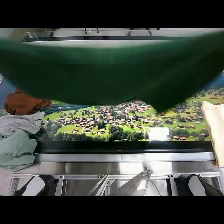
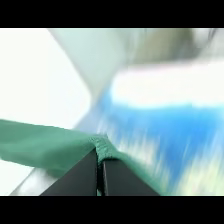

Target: Fold the shirts.

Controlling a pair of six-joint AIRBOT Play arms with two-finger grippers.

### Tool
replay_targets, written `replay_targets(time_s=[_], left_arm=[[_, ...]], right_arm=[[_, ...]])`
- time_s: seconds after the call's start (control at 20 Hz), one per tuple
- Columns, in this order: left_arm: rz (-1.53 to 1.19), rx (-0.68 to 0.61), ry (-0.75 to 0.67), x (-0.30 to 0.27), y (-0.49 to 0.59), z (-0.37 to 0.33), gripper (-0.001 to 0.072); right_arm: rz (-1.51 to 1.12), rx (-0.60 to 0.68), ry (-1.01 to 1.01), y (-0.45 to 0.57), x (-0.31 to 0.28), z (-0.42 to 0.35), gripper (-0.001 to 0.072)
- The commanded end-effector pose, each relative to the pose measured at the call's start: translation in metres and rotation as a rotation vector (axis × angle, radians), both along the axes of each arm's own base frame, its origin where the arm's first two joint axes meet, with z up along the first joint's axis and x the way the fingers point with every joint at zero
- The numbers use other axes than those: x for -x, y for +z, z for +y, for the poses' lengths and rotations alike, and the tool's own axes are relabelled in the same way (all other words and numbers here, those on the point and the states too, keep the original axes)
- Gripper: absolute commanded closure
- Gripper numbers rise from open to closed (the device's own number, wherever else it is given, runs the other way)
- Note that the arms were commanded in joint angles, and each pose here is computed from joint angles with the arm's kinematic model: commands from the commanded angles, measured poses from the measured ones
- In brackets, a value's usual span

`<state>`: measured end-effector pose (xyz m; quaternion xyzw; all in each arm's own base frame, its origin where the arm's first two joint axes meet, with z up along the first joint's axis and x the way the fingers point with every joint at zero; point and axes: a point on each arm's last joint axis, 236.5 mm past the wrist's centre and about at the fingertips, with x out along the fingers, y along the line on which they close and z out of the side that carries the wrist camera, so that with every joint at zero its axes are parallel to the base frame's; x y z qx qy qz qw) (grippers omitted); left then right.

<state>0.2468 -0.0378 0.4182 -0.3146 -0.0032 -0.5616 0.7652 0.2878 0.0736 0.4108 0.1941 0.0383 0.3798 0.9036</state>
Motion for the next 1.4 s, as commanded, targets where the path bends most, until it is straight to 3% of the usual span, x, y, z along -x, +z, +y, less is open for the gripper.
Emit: replay_targets(time_s=[0.0,0.15,0.35,0.55,0.85,0.95,1.1,1.35], left_arm=[[-0.381,-0.058,0.171,0.082,0.086,-0.020,0.0685],[-0.362,-0.181,0.236,0.070,0.090,-0.029,0.0684],[-0.059,-0.363,0.224,-0.017,0.028,-0.019,0.0685],[0.186,-0.478,0.156,-0.115,-0.058,-0.036,0.0685],[0.473,-0.662,0.126,-0.267,-0.218,-0.054,0.0685],[0.578,-0.683,0.107,-0.306,-0.275,-0.054,0.0685],[0.716,-0.615,0.156,-0.349,-0.348,-0.035,0.0685],[0.853,-0.604,0.167,-0.346,-0.431,-0.016,0.0687]], right_arm=[[-0.338,0.046,-0.158,0.097,0.057,0.017,0.0690],[-0.364,0.084,-0.185,0.103,0.063,0.022,0.0690],[-0.162,0.134,-0.188,0.048,0.022,0.001,0.0690],[0.150,0.109,-0.132,-0.069,-0.046,-0.003,0.0690],[0.519,0.076,-0.241,-0.270,-0.161,-0.022,0.0691],[0.585,0.013,-0.241,-0.318,-0.193,-0.027,0.0691],[0.682,-0.123,-0.220,-0.383,-0.236,-0.033,0.0691],[0.767,-0.171,-0.111,-0.438,-0.269,-0.027,0.0691]])
